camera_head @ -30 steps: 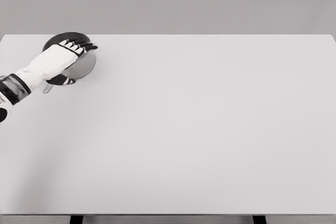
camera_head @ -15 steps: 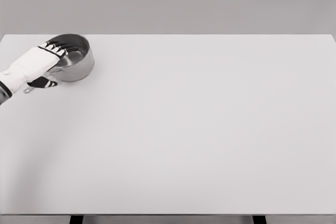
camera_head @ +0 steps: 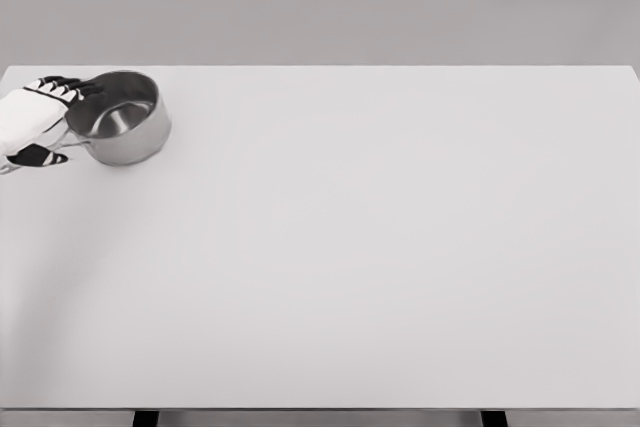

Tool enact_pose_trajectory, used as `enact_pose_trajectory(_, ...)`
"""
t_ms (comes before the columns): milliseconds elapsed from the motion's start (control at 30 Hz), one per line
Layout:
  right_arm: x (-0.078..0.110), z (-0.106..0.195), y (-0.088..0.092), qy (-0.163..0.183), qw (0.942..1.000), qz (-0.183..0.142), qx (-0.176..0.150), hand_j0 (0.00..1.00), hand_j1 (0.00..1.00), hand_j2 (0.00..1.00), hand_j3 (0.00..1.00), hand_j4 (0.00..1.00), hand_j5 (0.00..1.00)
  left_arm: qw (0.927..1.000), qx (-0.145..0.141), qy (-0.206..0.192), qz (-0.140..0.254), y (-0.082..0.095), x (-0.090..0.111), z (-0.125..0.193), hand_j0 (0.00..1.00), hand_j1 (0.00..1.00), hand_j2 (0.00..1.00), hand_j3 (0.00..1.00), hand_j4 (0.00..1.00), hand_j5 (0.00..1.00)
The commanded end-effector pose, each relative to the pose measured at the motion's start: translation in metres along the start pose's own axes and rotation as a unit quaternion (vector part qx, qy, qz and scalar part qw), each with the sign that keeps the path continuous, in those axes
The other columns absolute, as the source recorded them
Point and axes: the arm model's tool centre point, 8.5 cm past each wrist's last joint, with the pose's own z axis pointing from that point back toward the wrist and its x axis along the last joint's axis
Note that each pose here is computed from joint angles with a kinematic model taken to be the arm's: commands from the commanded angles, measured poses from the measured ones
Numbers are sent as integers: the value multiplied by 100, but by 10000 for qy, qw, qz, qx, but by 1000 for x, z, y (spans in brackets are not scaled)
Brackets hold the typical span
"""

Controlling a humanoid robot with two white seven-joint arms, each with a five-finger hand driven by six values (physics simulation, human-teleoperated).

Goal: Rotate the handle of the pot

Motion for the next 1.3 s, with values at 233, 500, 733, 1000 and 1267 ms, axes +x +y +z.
enact_pose_trajectory(233, 0, 0, 0, -3, 10000, -1, 1, 100, 100, 100, 100, 100, 100, 9993, -153, 326, 60, -3, -26, 14, 100, 100, 100, 100, 100, 100)
enact_pose_trajectory(500, 0, 0, 0, -3, 10000, -1, 1, 100, 100, 100, 100, 100, 100, 9986, -193, 492, 55, 1, -40, 19, 100, 100, 100, 100, 100, 100)
enact_pose_trajectory(733, 0, 0, 0, -3, 10000, -1, 1, 100, 100, 100, 100, 100, 100, 9982, -234, 527, -152, 8, -42, 16, 100, 100, 100, 100, 100, 100)
enact_pose_trajectory(1000, 0, 0, 0, -3, 10000, -1, 1, 100, 100, 100, 100, 100, 100, 9971, -268, 703, -75, 3, -53, 17, 100, 100, 100, 100, 100, 100)
enact_pose_trajectory(1267, 0, 0, 0, -3, 10000, -1, 1, 100, 100, 100, 100, 100, 100, 9963, -290, 800, -154, 3, -56, 5, 100, 100, 100, 100, 100, 100)
